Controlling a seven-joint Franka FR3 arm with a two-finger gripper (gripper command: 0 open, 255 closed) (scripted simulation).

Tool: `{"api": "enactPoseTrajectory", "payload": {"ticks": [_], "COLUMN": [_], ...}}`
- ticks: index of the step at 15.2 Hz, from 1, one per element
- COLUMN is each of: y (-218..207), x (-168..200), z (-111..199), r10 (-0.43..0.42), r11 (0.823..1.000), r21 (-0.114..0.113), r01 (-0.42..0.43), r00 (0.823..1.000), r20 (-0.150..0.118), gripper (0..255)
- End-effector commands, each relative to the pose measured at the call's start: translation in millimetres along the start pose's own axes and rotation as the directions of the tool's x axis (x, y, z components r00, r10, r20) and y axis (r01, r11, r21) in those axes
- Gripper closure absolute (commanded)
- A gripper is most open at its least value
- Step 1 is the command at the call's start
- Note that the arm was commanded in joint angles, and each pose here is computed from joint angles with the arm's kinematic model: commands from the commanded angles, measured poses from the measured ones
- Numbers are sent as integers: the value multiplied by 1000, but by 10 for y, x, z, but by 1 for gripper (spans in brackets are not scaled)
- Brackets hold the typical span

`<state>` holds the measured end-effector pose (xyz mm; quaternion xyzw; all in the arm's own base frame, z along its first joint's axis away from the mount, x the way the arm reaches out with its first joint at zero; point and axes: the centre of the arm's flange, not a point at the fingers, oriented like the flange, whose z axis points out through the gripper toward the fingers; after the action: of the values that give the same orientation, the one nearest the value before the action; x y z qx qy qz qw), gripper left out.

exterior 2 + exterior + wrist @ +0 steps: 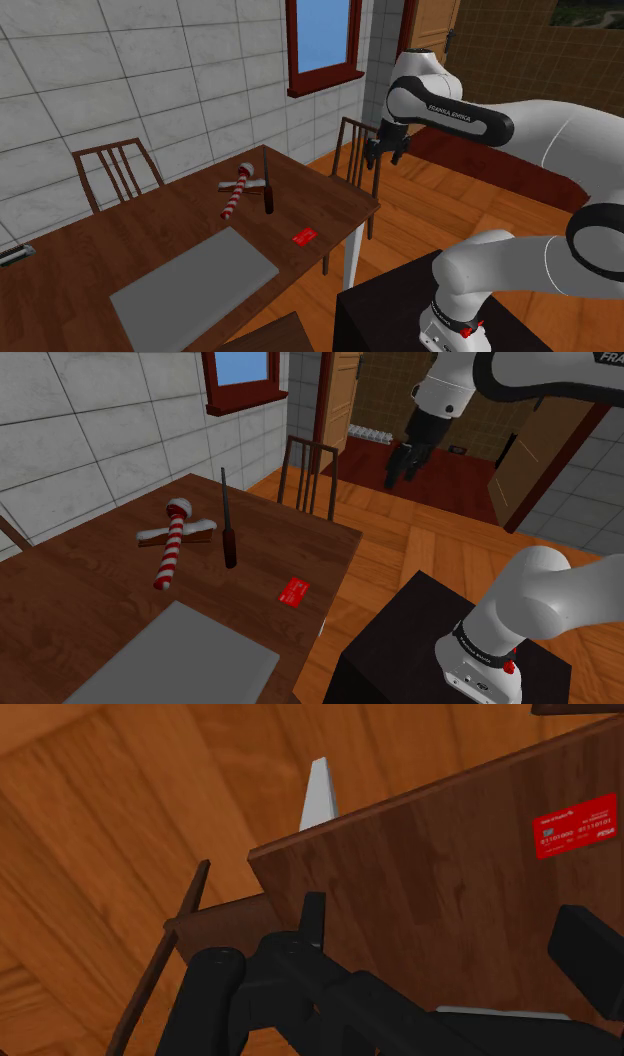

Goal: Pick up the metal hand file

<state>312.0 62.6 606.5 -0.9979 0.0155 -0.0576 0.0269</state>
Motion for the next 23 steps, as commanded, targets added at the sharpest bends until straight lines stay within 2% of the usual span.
{"api": "enactPoseTrajectory", "payload": {"ticks": [1,12,23], "y": [-224,-1387,-2506], "x": [73,545,1146], "z": [135,814,1463], "r10": [6,29,46], "r11": [1000,998,994], "r21": [-6,-46,-80], "r01": [-6,-38,-75], "r00": [1000,984,947], "r20": [-29,-175,-318], "gripper": [0,0,0]}}
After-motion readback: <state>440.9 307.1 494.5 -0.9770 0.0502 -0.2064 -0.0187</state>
